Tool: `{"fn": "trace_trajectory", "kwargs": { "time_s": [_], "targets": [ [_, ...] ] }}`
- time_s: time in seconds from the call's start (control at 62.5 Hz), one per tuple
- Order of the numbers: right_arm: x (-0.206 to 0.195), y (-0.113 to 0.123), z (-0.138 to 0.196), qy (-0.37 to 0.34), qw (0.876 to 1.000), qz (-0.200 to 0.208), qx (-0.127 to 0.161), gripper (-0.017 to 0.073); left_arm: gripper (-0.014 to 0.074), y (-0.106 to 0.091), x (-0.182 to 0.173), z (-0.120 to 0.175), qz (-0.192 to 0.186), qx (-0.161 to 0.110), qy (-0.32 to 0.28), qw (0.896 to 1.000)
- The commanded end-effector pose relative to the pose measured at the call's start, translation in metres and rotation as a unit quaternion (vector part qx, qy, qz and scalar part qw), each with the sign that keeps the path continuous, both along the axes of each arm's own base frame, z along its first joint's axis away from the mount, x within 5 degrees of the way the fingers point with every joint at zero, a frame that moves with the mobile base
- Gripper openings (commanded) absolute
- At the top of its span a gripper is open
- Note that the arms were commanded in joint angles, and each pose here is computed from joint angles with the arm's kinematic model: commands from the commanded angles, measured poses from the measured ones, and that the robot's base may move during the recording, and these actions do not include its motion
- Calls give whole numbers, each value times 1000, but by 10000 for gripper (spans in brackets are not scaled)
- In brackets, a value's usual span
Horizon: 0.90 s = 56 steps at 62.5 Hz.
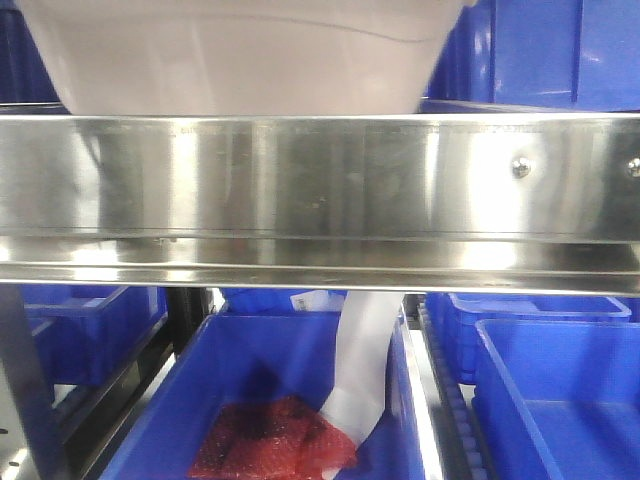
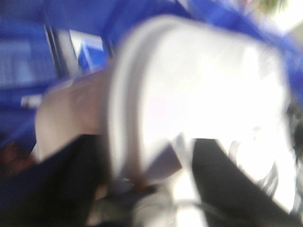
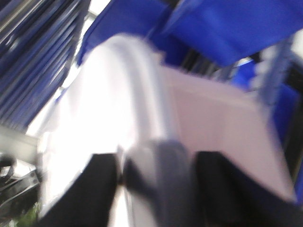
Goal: Grab white bin and place on right shelf
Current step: 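Lower the bin onto the upper shelf rollers and open both grippers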
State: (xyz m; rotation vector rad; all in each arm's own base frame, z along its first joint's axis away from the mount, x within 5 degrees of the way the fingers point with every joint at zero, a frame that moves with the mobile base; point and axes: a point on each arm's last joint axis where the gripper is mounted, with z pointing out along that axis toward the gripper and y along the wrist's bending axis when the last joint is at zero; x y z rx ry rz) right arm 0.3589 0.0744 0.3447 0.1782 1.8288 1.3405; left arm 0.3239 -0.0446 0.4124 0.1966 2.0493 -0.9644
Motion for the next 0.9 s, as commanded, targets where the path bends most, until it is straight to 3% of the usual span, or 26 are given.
{"fn": "trace_trajectory", "kwargs": {
  "time_s": [0.0, 0.176, 0.336, 0.528, 0.64, 0.752, 0.88],
  "targets": [
    [-23, 12, 43, -82, 993, 72, 34, 643, 440, -16, -21, 26, -54, -34, -28, 998],
    [-16, -4, 39, -93, 994, 33, -49, 634, 475, -12, -17, 22, -31, 7, -36, 999],
    [-9, -24, 46, -111, 985, -10, -129, 634, 475, -5, -12, 21, 6, 42, -54, 998],
    [-7, -40, 61, -140, 972, -30, -189, 634, 475, 1, -11, 26, 23, 96, -77, 992],
    [-15, -44, 75, -161, 963, -35, -211, 634, 475, 3, -18, 39, 27, 123, -101, 987],
    [-29, -43, 90, -183, 959, -35, -213, 626, 472, 1, -31, 55, 21, 126, -122, 984],
    [-53, -39, 110, -215, 953, -25, -213, 488, 399, -3, -58, 71, -4, 130, -138, 982]
  ]
}}
